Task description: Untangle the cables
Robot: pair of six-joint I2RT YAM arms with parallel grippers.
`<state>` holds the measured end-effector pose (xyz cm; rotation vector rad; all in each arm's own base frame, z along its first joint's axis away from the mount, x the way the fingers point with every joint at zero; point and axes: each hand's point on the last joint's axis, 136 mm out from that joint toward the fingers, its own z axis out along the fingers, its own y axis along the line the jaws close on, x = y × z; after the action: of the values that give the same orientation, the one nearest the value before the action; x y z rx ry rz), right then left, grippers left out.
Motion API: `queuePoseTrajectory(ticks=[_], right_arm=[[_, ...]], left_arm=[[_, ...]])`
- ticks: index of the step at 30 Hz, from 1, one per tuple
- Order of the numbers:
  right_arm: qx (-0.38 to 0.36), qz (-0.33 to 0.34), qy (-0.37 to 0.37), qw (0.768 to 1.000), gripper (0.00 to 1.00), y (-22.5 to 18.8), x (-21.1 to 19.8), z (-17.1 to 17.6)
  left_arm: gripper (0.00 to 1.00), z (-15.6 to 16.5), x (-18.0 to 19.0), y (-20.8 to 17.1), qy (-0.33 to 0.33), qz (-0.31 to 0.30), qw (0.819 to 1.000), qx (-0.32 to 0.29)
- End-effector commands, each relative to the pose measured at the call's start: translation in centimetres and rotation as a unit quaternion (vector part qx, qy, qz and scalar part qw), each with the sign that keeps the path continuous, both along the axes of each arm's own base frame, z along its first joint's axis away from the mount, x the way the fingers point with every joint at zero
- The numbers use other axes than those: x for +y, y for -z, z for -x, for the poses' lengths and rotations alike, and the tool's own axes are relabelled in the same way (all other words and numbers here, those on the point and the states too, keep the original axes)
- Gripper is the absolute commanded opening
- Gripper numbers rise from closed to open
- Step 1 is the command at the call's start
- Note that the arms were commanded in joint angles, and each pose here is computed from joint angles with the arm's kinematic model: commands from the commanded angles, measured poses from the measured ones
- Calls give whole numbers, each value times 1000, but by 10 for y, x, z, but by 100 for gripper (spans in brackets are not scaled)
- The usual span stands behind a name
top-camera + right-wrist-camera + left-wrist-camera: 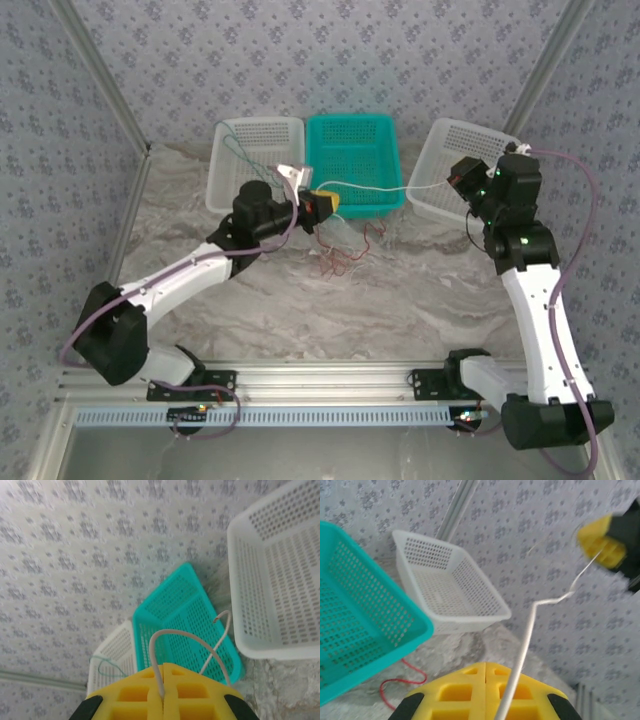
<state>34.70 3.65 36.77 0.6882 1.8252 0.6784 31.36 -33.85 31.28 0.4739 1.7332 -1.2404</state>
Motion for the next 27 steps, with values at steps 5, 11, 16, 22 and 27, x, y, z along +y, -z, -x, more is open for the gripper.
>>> queuePoseTrajectory(ticks=[5,11,16,22,27], right_arm=[[40,-4,-32,999,0,29,14,-12],[5,-17,-88,996,0,25,36,-22],[-33,5,-198,980,0,-3,94,-64],[-44,55,-232,970,0,-13,115,-138],[-61,82,-232,967,0,-11,125,-190]], left_arm=[[0,-4,15,3,-26,-109,994,16],[0,-15,50,11,-101,-223,969,-37],[1,-43,19,17,-91,-190,977,-28],[3,-102,-5,32,-130,-216,966,-49],[9,-163,-5,53,-184,-231,955,-36]])
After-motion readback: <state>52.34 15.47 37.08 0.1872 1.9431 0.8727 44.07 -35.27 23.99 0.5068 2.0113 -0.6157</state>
